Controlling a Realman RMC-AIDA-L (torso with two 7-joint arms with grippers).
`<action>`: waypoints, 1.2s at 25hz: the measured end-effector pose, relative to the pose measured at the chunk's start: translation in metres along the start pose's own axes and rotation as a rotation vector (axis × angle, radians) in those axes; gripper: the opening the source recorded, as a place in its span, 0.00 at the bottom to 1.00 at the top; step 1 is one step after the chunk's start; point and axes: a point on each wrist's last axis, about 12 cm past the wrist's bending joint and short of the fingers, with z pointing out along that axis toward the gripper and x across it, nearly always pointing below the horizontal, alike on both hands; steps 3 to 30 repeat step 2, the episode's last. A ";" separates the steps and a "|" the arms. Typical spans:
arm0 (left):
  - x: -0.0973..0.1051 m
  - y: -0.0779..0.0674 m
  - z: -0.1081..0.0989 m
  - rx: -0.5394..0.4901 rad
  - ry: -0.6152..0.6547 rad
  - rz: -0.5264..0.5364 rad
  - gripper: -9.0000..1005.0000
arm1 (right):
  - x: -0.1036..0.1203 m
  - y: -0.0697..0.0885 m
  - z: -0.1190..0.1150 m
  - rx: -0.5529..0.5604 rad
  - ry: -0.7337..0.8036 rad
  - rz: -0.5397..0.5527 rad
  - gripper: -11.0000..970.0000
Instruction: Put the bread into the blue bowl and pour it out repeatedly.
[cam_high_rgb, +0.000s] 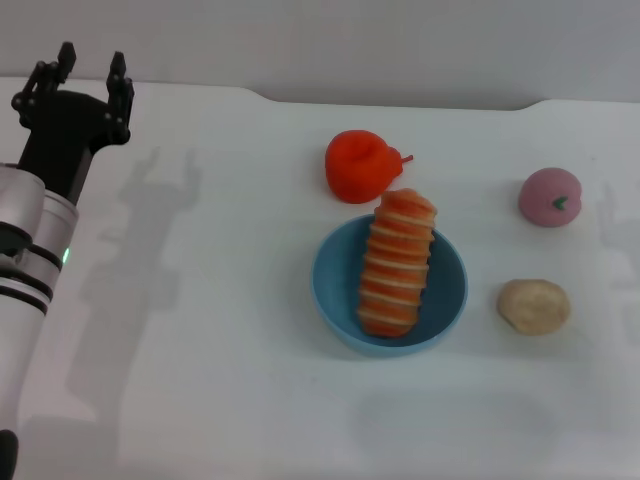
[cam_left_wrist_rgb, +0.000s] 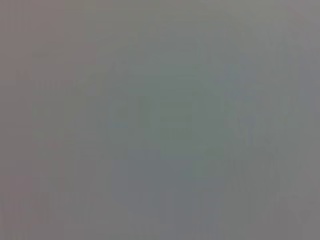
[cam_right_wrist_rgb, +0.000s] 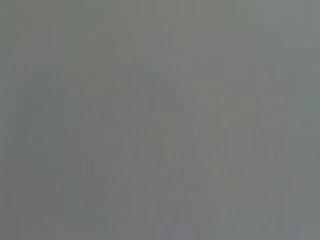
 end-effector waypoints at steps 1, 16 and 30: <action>0.001 0.000 -0.001 0.003 0.009 0.002 0.47 | -0.001 0.000 0.001 -0.001 -0.003 0.006 0.50; 0.003 0.000 -0.002 0.008 0.020 0.005 0.47 | -0.001 0.000 0.001 -0.001 -0.005 0.010 0.50; 0.003 0.000 -0.002 0.008 0.020 0.005 0.47 | -0.001 0.000 0.001 -0.001 -0.005 0.010 0.50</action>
